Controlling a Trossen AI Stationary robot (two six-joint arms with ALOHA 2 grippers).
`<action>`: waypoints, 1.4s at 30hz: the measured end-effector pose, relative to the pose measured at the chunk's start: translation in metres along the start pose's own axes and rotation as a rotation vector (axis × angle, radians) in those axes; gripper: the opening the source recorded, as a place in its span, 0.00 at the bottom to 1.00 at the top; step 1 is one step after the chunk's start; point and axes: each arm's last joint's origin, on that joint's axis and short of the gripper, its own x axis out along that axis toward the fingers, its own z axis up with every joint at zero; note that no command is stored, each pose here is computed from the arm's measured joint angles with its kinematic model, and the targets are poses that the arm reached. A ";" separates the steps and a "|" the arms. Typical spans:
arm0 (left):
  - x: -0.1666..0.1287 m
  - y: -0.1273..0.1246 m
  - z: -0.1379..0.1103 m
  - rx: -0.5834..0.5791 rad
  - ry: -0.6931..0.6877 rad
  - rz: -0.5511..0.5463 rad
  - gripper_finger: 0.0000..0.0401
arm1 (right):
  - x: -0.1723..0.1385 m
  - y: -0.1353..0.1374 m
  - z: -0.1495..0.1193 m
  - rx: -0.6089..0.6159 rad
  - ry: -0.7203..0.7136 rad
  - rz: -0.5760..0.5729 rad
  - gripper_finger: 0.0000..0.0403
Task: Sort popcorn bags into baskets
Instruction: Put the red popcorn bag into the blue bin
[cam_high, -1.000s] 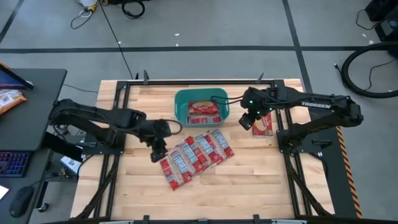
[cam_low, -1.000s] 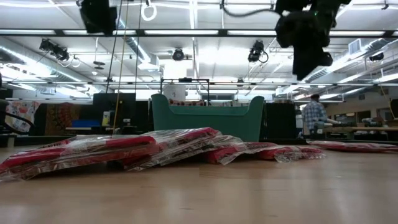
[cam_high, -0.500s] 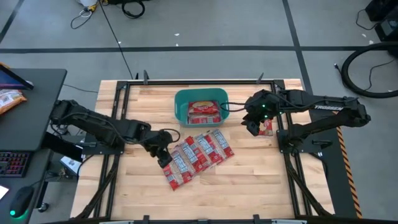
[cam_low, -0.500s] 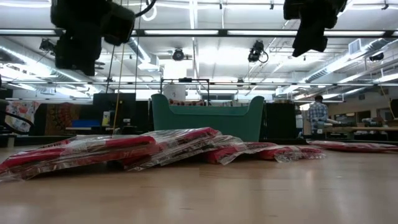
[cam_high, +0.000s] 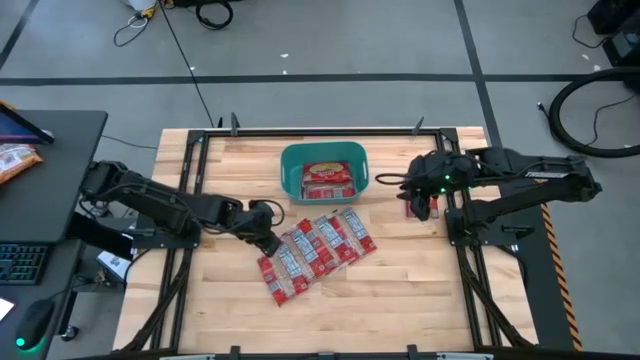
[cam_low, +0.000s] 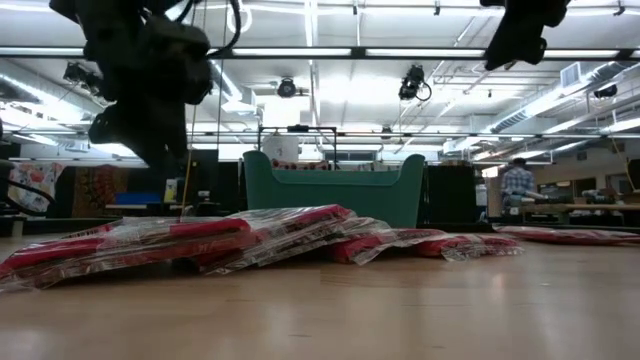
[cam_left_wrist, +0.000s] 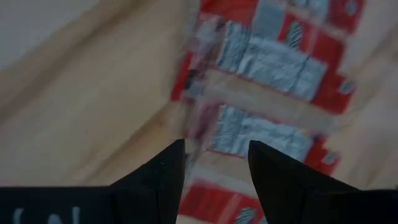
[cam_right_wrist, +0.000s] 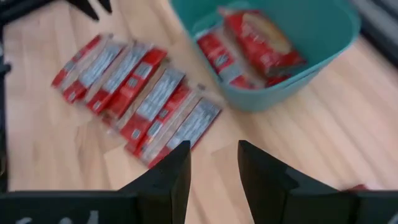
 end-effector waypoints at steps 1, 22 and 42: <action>0.003 0.002 0.001 0.013 0.026 0.002 0.45 | -0.001 0.000 0.001 0.000 -0.018 -0.009 0.34; 0.051 0.070 -0.005 -0.144 0.131 -0.285 0.45 | 0.001 0.004 0.009 0.022 -0.094 0.022 0.34; 0.055 0.054 -0.024 0.048 0.062 -0.326 0.45 | 0.001 0.005 0.009 -0.007 -0.086 0.038 0.34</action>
